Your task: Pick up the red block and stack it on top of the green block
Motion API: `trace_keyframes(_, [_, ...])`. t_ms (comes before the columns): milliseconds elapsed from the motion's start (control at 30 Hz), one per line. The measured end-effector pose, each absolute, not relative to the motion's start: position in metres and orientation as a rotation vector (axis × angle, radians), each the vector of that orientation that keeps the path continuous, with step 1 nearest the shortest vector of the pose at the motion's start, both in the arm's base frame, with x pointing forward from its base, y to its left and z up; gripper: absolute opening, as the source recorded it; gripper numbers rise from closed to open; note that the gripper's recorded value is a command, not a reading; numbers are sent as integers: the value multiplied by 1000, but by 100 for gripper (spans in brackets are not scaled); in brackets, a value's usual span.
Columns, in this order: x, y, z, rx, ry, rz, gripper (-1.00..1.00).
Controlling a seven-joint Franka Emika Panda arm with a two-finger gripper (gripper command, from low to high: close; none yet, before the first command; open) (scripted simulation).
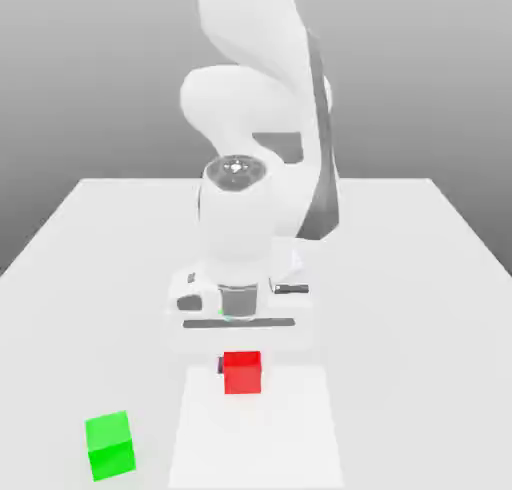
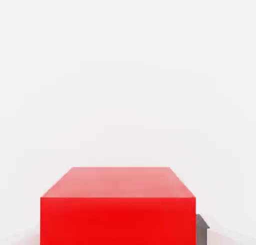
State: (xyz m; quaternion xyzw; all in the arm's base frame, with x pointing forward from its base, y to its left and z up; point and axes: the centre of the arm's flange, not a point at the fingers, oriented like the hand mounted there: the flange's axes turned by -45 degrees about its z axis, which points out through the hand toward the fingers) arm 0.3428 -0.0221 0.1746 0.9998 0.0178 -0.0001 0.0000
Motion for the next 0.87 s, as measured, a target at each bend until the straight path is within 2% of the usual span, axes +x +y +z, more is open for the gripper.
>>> trace_keyframes(133, [345, -26, 206, 3142, 30, 0, -100])
trace_keyframes(533, [443, -166, 243, 3081, -627, 0, -100])
trace_keyframes(667, [451, -175, 202, 3072, -661, 1, -100])
trace_keyframes(700, [450, -176, 190, 3072, -663, 0, 100])
trace_keyframes(867, [450, -176, 190, 3072, -663, 0, 100])
